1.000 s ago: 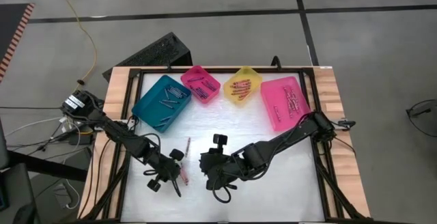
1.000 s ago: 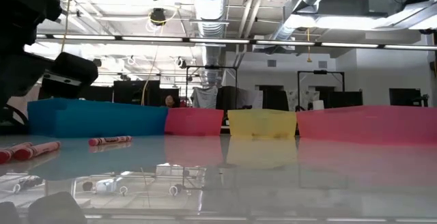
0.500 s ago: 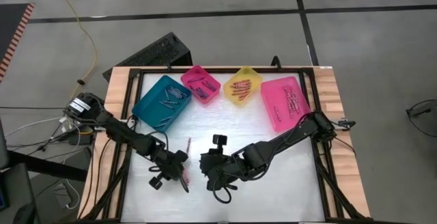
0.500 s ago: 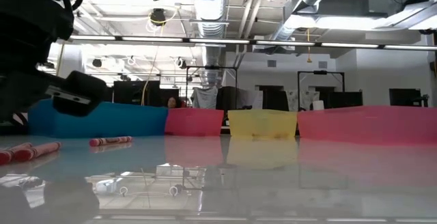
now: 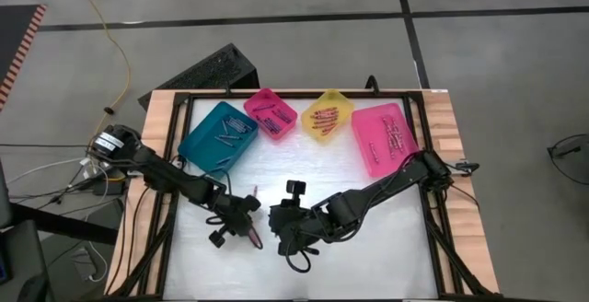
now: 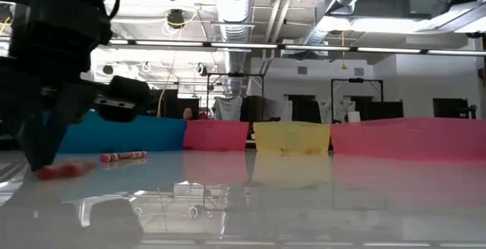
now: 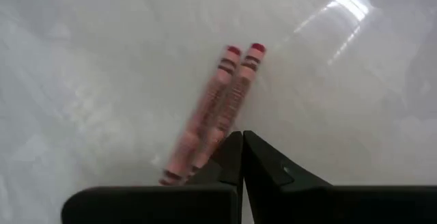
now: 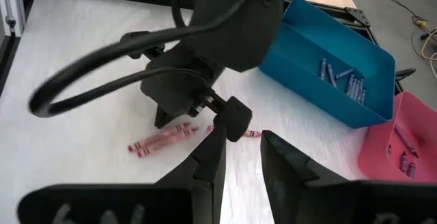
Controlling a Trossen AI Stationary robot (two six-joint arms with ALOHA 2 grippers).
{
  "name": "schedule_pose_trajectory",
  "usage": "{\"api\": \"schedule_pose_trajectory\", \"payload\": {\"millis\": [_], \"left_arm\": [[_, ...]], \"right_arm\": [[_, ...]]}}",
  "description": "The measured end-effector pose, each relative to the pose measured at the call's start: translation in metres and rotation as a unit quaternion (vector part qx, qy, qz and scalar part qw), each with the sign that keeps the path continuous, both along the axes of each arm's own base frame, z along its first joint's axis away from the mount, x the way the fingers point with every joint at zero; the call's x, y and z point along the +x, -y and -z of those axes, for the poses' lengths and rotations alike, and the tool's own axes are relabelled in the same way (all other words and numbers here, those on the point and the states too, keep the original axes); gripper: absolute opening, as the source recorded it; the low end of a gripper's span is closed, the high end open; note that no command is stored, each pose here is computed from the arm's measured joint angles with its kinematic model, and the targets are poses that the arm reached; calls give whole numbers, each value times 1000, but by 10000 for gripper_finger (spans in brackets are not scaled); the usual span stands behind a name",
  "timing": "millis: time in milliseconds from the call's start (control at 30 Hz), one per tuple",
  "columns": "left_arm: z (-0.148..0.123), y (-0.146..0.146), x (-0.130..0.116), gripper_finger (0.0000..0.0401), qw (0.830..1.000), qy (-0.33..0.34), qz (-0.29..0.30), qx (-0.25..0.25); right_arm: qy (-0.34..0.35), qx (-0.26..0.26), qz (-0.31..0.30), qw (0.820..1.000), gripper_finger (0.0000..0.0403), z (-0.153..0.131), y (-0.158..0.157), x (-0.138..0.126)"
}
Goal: Sort crayons
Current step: Put the red crayon into the yellow bin
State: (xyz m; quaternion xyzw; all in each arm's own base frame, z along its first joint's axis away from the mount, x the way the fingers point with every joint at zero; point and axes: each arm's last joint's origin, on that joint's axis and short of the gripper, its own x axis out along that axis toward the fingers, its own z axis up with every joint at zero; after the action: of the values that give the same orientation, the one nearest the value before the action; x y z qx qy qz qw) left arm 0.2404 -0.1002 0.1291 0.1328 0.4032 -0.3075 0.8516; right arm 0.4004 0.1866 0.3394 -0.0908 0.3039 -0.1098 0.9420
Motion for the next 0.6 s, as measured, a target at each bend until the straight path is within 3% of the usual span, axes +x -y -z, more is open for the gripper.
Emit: {"api": "schedule_pose_trajectory", "payload": {"millis": [300, 433, 600], "left_arm": [[12, -12, 13, 0, 1000, 9, 8, -19], [12, -18, 15, 0, 1000, 11, 12, -27], [12, -23, 18, 0, 1000, 11, 2, -29]], "right_arm": [[1, 2, 11, 1000, 102, 1, 1, 0], [-6, -5, 67, 998, 102, 5, 5, -5], [-23, 60, 179, 982, 102, 15, 12, -18]]}}
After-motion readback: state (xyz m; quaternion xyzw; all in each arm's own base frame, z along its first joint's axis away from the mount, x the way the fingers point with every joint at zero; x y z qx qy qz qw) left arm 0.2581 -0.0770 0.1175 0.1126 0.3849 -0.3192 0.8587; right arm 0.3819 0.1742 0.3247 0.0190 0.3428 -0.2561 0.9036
